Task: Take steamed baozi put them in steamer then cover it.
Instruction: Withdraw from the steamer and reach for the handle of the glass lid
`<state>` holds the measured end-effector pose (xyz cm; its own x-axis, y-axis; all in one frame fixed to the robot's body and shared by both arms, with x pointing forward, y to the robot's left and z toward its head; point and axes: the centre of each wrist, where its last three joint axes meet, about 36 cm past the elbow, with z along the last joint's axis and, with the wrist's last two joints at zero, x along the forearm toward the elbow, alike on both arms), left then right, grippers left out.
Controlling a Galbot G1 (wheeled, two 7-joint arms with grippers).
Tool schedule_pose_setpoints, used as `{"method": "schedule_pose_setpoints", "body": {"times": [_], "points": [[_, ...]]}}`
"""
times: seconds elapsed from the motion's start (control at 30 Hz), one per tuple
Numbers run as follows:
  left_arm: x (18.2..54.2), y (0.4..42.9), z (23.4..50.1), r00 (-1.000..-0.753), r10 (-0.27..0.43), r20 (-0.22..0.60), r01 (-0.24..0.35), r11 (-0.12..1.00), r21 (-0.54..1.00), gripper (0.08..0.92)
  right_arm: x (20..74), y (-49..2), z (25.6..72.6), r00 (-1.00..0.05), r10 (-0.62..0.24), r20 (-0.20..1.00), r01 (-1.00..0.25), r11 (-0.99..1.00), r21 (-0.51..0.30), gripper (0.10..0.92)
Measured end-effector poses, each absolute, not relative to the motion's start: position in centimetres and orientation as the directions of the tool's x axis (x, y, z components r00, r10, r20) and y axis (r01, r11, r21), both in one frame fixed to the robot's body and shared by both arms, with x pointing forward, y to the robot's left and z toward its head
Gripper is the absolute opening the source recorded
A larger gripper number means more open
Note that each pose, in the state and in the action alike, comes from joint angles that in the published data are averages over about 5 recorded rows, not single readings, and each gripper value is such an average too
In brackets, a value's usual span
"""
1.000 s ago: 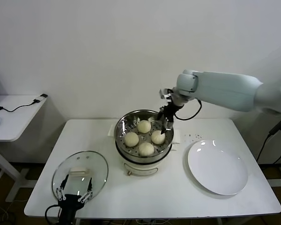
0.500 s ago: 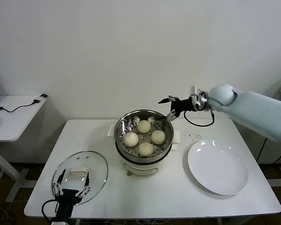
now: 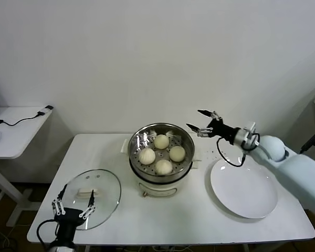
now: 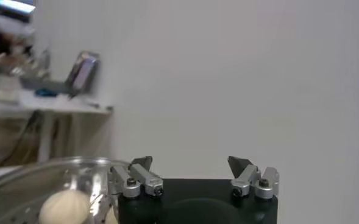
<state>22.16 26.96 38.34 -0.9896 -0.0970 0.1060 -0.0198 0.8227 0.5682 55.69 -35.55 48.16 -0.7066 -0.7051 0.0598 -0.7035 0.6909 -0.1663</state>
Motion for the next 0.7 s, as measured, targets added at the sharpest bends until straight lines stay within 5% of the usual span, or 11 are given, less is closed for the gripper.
{"method": "schedule_pose_setpoints", "body": {"times": [0.33,0.53,0.7], "points": [[21.7,29.1,38.0,-0.991,-0.068,0.118,0.085,0.365,0.927,0.823,50.0,-37.3,42.8,-0.836,-0.549,0.002,-0.549,0.836,-0.029,0.823],[21.8,29.6,36.2,-0.987,-0.045,0.155,0.151,0.080,0.985,0.823,47.2,-38.5,39.8,-0.884,-0.466,0.021,-0.466,0.885,0.004,0.823],[22.6,29.7,34.1,-0.983,-0.052,0.175,0.176,-0.018,0.984,0.823,45.3,-39.1,38.0,-0.907,-0.418,0.046,-0.418,0.909,0.009,0.823]]}}
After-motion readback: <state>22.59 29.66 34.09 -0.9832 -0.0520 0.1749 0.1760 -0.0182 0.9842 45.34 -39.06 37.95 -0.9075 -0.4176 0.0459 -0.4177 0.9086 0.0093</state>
